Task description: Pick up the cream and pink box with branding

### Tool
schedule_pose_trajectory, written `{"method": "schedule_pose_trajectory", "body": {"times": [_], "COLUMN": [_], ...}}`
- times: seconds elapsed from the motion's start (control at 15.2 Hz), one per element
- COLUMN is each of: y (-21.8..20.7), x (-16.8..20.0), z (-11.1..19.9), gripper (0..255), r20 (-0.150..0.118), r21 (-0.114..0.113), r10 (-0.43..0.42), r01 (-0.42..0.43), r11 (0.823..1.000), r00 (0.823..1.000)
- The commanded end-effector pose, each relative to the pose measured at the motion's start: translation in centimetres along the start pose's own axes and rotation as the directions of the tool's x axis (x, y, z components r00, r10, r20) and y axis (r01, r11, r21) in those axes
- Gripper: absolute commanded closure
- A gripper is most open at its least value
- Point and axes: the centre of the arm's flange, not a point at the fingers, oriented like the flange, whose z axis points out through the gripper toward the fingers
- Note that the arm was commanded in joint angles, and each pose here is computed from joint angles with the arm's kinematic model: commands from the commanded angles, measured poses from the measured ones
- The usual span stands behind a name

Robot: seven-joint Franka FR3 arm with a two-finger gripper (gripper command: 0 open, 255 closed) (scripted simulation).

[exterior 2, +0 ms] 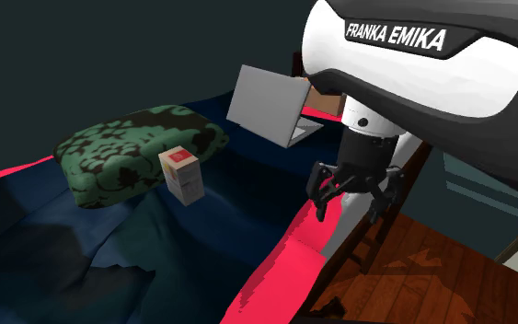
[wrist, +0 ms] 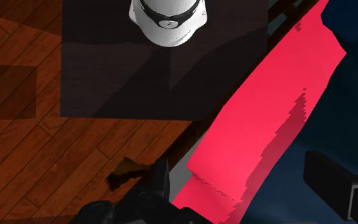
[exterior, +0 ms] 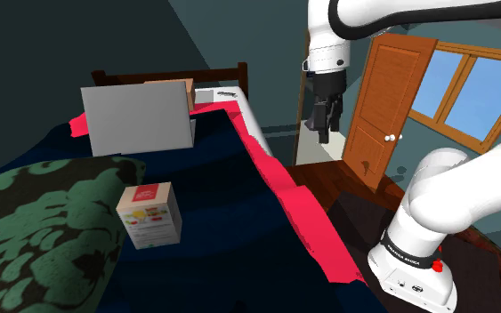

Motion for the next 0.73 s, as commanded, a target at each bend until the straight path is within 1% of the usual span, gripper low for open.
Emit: {"method": "schedule_pose_trajectory", "body": {"times": [0.0,0.33,0.66], "y": [0.0,-4.2,-8.6], "x": [0.0,4.4,8.6], "z": [0.0,0.8,1.3], "gripper": [0,0,0], "r20": [0.0,-0.043,-0.086], "r21": [0.0,-0.005,-0.012], "r10": [0.0,-0.061,-0.122], "r01": [0.0,0.061,0.121], "r11": [1.0,0.998,0.993], "r00": [1.0,0.997,0.989]}}
